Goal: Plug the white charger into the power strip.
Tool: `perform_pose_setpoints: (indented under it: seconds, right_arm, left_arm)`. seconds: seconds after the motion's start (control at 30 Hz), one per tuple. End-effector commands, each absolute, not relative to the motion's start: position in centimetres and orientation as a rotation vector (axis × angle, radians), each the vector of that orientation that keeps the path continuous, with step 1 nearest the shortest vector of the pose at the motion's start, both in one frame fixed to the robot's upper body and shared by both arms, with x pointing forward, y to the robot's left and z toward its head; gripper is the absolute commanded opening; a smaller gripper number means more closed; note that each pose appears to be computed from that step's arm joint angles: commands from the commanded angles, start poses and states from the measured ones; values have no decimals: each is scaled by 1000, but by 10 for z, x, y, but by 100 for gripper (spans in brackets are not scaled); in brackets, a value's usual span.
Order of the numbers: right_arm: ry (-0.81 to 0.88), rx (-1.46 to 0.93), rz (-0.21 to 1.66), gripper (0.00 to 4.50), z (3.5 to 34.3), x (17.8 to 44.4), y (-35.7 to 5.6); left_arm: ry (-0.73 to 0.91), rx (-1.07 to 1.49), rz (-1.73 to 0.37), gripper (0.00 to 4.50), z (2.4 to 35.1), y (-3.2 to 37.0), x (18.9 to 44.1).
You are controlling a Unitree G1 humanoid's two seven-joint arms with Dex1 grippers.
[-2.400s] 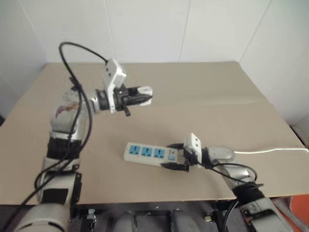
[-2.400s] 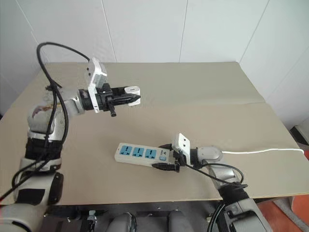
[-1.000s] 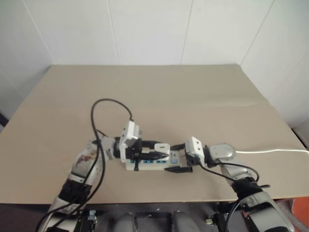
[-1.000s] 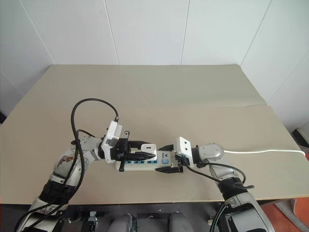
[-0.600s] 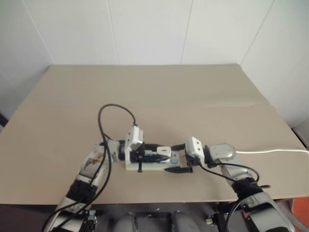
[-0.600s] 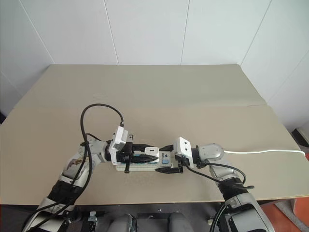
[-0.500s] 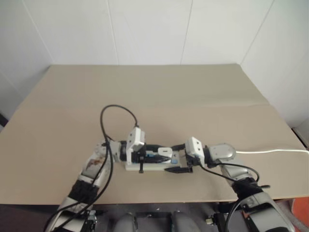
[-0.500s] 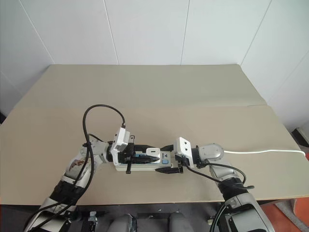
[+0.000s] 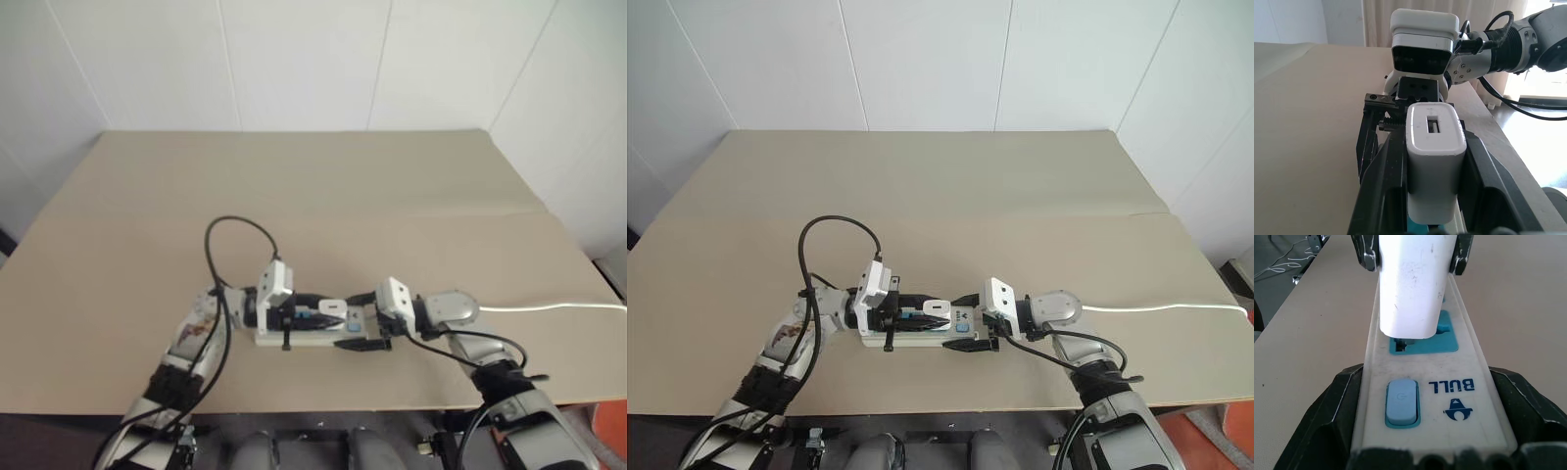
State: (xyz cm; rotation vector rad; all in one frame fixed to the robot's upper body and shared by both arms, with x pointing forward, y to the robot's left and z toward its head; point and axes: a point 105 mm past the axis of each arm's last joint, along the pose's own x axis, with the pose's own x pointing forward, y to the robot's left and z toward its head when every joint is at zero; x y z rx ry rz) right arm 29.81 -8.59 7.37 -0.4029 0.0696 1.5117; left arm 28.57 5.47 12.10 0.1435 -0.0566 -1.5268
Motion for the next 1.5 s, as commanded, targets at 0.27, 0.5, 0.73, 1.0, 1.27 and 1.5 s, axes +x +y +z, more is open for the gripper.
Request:
perform_pose_setpoints:
  seconds: [0.27,0.5,0.73,1.0,1.27,1.5]
  right_arm:
    - [258,-419,1551,344,38,284,-96]
    - [257,-421,1551,344,39,284,-96]
    - [262,-422,1547,344,38,284,-97]
    - [261,-414,1549,344,39,284,-95]
    - [264,-415,1551,344,40,283,-95]
    - [270,-414,1556,344,39,280,-97]
  left_arm:
    - [-49,168,-1539,101,122,62,287]
    - [-37,163,-1557,101,121,63,284]
    - [-38,159,-1561,101,121,62,283]
    - [-45,177,-1592,101,117,59,280]
    - [-27,219,-1606,101,107,64,279]
    - [-17,226,-1601,101,100,66,280]
